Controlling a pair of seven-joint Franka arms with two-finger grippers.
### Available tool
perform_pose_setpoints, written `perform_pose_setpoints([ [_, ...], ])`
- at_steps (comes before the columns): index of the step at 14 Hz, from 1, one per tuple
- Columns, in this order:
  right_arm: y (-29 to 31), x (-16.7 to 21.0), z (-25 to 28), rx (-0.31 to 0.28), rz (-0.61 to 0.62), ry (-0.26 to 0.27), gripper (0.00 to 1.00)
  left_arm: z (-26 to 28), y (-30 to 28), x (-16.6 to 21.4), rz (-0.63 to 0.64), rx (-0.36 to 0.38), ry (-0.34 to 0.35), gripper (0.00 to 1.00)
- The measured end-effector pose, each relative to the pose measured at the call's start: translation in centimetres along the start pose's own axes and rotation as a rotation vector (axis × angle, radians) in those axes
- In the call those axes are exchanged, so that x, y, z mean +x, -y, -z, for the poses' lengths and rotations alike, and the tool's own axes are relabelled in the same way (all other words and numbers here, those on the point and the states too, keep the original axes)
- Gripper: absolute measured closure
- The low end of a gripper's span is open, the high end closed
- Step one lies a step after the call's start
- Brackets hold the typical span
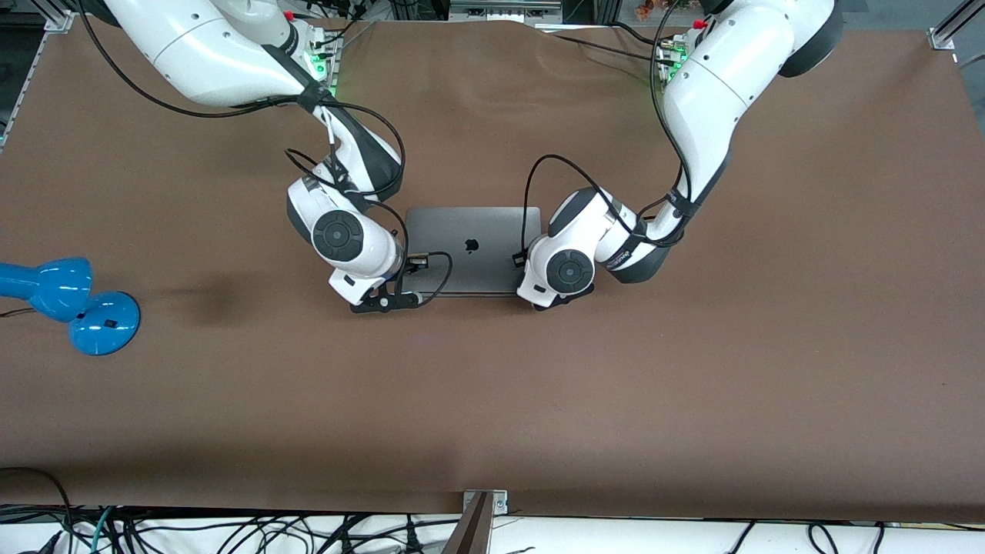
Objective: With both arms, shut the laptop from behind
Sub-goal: 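Press the screen down with both grippers until the lid shuts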
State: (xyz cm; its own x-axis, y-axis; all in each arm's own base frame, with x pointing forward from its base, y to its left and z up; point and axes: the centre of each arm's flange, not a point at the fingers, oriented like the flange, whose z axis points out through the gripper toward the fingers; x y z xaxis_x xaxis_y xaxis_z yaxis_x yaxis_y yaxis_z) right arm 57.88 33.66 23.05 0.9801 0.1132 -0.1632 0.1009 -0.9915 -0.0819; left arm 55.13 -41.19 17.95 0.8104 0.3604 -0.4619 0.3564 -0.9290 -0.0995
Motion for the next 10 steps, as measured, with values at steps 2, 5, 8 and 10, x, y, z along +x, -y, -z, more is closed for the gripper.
perform_pose_setpoints([
  [2,0.0,0.4,-2.0,0.007,0.011,-0.008,0.99,-0.3,-0.1,0.0,0.001,0.003,-0.002,0.99],
  [5,-0.1,0.7,-4.2,0.015,0.019,-0.007,0.99,-0.5,-0.1,0.0,0.001,0.004,-0.002,0.99],
  [8,-0.1,0.8,-4.2,0.015,0.019,-0.009,0.99,-0.6,-0.1,0.1,0.002,0.005,-0.001,0.99],
  [10,0.0,0.8,-4.2,0.009,0.021,-0.011,0.99,-0.5,-0.1,0.1,0.002,0.004,-0.002,0.96],
])
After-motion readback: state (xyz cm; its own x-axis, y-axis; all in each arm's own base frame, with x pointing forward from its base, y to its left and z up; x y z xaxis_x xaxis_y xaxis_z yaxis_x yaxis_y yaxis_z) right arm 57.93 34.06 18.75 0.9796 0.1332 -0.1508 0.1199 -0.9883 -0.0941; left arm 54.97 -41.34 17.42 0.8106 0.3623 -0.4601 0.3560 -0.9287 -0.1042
